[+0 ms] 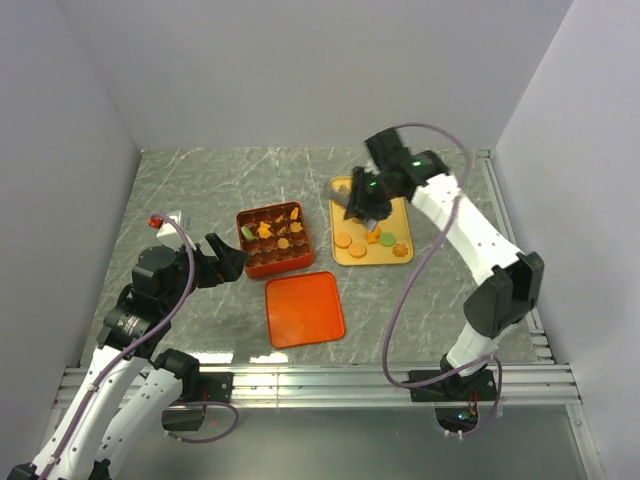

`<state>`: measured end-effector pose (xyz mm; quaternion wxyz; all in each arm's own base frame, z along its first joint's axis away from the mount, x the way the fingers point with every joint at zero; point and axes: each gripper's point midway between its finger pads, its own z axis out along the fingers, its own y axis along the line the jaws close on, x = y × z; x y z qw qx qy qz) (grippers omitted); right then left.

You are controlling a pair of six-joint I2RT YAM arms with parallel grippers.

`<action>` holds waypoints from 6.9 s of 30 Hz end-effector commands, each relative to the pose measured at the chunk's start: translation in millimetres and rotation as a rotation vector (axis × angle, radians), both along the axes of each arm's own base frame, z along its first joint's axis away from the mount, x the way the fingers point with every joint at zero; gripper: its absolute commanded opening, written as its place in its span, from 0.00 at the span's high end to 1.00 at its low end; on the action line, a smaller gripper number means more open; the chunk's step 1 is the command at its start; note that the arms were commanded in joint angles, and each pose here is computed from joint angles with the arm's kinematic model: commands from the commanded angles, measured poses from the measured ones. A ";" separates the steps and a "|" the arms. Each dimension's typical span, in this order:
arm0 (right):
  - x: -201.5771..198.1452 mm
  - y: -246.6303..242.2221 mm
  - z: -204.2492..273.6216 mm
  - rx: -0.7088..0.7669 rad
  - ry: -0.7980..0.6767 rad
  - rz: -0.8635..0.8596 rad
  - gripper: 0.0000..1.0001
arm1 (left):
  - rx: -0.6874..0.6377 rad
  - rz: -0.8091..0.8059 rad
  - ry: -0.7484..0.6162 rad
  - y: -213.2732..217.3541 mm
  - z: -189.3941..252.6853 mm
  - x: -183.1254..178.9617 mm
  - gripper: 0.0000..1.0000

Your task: Pack the cookies

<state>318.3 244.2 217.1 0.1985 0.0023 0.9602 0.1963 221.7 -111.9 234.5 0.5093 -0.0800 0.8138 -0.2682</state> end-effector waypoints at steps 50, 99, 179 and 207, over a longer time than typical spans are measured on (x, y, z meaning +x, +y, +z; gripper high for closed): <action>2.1 -209.2 -81.8 -0.193 0.136 -0.467 0.01 | 0.084 0.018 0.375 -40.7 -17.3 17.7 0.01; -125.3 -131.8 55.5 0.152 -0.264 -0.178 0.00 | 0.422 -0.188 0.759 -256.5 -157.7 -67.5 1.00; -187.0 51.7 351.1 1.911 -0.022 0.878 0.92 | -0.646 -0.378 -0.284 -92.9 311.0 -89.2 0.50; 21.6 57.0 83.4 1.054 -0.055 -0.066 1.00 | -0.083 0.032 0.195 -55.6 92.8 66.5 0.17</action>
